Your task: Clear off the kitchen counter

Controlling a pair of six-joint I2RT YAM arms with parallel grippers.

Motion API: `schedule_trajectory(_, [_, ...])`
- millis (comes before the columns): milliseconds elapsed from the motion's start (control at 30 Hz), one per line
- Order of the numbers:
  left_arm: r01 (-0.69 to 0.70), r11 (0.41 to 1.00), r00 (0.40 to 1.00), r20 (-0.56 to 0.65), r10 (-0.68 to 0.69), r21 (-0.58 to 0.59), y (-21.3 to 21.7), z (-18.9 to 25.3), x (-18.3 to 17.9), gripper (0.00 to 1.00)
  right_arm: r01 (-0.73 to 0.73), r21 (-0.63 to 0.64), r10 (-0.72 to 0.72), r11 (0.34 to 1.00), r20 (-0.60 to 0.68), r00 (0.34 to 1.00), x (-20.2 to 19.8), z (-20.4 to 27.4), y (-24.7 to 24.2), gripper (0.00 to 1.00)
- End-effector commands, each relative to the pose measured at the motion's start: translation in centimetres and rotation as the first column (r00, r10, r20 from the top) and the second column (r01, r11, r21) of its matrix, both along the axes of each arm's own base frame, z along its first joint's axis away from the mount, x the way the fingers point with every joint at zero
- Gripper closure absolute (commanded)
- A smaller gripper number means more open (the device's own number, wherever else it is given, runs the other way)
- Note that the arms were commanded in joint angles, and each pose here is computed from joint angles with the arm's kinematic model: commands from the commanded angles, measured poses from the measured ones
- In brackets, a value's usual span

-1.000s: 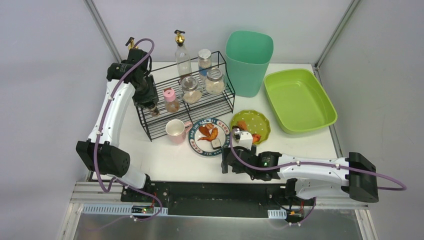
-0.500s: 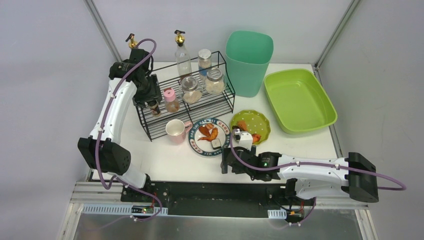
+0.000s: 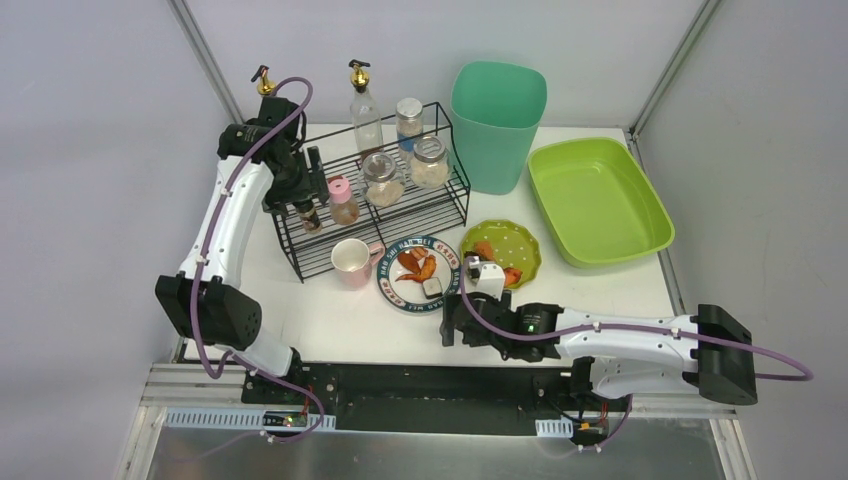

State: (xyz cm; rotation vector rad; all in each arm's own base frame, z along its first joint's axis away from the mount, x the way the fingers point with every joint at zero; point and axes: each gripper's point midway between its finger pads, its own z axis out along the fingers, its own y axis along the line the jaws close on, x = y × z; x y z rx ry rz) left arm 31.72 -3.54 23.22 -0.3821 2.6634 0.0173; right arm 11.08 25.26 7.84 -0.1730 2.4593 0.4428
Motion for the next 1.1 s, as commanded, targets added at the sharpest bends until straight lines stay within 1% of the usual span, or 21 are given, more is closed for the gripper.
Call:
schedule_trajectory(0, [0.028, 0.998, 0.996, 0.090, -0.023, -0.049, -0.5, 3.0, -0.8, 0.23, 0.004, 0.049, -0.006, 0.999, 0.048, 0.999, 0.8, 2.9, 1.5, 0.01])
schedule_trajectory(167, [0.042, 0.995, 0.989, 0.147, -0.029, -0.087, -1.1, 4.7, -1.6, 0.23, 0.019, 0.052, -0.024, 0.998, 0.096, 0.995, 1.9, 5.3, 2.0, 0.01])
schedule_trajectory(400, [0.091, 0.979, 0.974, 0.222, -0.049, -0.182, -2.6, 6.8, -3.6, 0.23, 0.061, 0.087, -0.074, 0.994, 0.145, 0.987, 4.3, 8.5, 3.2, 0.01])
schedule_trajectory(567, [0.178, 0.939, 0.952, 0.293, -0.088, -0.294, -4.9, 7.8, -5.0, 0.23, 0.102, 0.177, -0.127, 0.979, 0.136, 0.983, 6.4, 10.8, 4.5, 0.01])
schedule_trajectory(667, [0.215, 0.919, 0.935, 0.340, -0.096, -0.331, -5.6, 8.1, -5.8, 0.23, 0.139, 0.255, -0.173, 0.957, 0.117, 0.978, 7.9, 12.3, 4.7, 0.02])
schedule_trajectory(800, [0.260, 0.897, 0.910, 0.403, -0.103, -0.358, -6.2, 8.3, -7.1, 0.25, 0.155, 0.325, -0.203, 0.933, 0.118, 0.972, 9.6, 14.2, 5.2, 0.07])
schedule_trajectory(900, [0.274, 0.885, 0.904, 0.414, -0.105, -0.375, -6.5, 7.6, -8.2, 0.29, 0.158, 0.318, -0.208, 0.935, 0.131, 0.969, 10.6, 14.9, 5.5, 0.12])
schedule_trajectory(967, [0.274, 0.882, 0.906, 0.410, -0.103, -0.384, -6.6, 6.7, -8.9, 0.32, 0.182, 0.328, -0.232, 0.927, 0.119, 0.965, 11.3, 14.9, 5.6, 0.17])
schedule_trajectory(1067, [0.275, 0.873, 0.910, 0.402, -0.101, -0.403, -6.7, 5.2, -9.9, 0.34, 0.233, 0.393, -0.285, 0.889, 0.078, 0.955, 12.6, 14.7, 5.7, 0.25])
